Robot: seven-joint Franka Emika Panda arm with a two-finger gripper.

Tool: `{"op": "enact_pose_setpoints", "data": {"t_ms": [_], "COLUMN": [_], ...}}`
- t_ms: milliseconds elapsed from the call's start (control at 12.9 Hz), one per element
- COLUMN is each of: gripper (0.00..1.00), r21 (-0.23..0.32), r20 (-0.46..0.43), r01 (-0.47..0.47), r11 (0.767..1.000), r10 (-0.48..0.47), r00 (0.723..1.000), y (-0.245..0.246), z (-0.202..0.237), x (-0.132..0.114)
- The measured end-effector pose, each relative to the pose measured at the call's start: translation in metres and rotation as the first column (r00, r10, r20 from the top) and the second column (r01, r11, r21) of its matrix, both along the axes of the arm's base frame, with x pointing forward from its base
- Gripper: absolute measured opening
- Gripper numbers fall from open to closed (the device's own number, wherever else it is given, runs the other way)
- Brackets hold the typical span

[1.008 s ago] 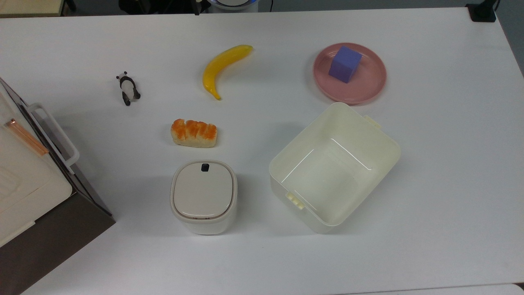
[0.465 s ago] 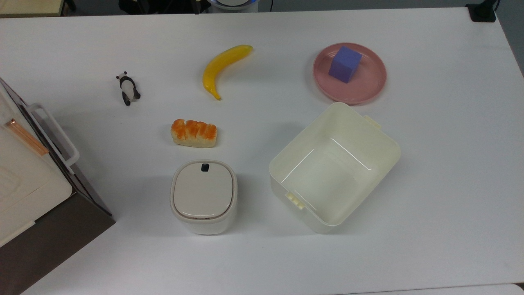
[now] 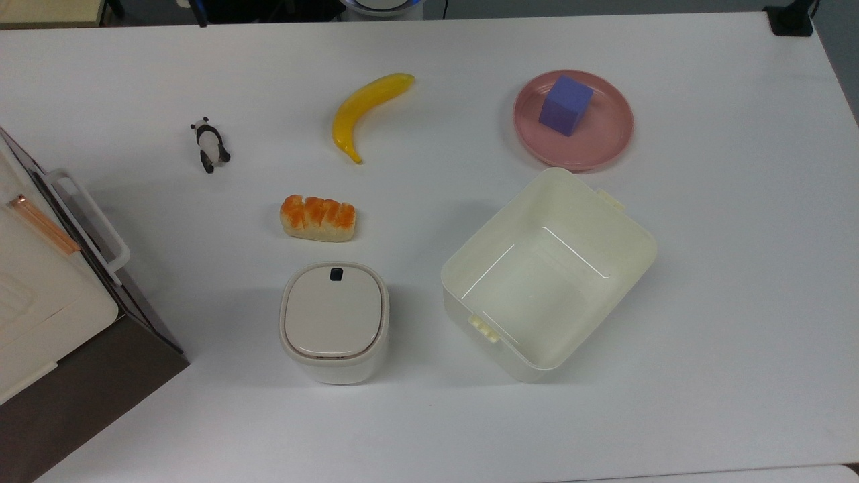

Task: Slide the drawer open

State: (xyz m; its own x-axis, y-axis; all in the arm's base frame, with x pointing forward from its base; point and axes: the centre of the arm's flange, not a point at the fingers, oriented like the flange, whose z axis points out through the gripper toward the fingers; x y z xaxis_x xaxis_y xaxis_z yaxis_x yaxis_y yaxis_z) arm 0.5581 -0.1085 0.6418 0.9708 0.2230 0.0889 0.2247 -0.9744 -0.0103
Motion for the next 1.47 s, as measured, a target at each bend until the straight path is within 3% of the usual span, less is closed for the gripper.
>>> {"op": "enact_pose_setpoints", "data": {"t_ms": [233, 620, 1008, 1473], "gripper": [1.0, 1.0, 1.0, 1.0], "r21": [-0.068, -0.138, -0.235, -0.292], "r20": [-0.04, 0.002, 0.041, 0.062], "r01": [-0.013, 0.043, 0.05, 0.098], "r11": [0.998, 0.989, 0.971, 0.952], "r10": [0.01, -0.044, -0.042, -0.083], "r00": [0.999, 0.999, 0.998, 0.995], "y": [-0.021, -0.067, -0.095, -0.151], "z": [-0.03, -0.097, -0.131, -0.178], "x": [0.012, 0.056, 0.076, 0.083]}}
